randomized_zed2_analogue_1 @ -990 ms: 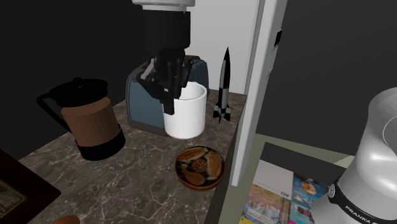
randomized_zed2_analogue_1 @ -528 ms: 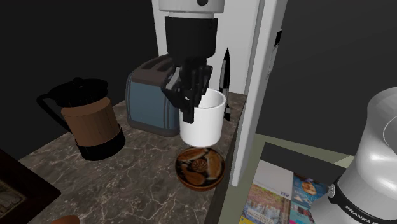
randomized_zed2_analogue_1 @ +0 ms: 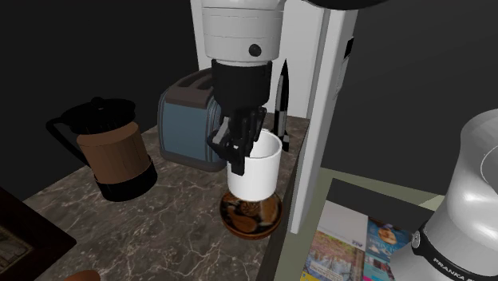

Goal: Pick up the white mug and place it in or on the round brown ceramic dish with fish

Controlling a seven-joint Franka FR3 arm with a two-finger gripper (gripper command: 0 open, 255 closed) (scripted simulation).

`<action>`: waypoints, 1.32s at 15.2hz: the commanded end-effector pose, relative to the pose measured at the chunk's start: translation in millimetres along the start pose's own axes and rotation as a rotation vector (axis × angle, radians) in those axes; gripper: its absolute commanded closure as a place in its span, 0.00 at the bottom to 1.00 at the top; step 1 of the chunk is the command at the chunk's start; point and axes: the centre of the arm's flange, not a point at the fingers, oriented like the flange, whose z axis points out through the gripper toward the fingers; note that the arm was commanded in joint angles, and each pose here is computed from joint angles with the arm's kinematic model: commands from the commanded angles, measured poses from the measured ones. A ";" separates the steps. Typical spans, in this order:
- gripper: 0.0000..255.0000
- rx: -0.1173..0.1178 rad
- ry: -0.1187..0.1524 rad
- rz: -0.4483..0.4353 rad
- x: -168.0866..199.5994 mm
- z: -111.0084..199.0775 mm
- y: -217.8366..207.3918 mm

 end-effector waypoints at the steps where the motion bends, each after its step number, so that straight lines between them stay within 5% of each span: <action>1: 1.00 0.000 0.001 0.000 0.3 10.8 0.4; 8: 1.00 0.000 0.001 0.000 -1.2 49.0 0.5; 16: 1.00 0.000 0.001 0.000 -1.2 49.0 0.5; 17: 0.00 0.000 0.001 0.000 -1.2 49.2 0.6; 20: 0.00 0.000 0.001 0.000 -1.3 49.5 0.4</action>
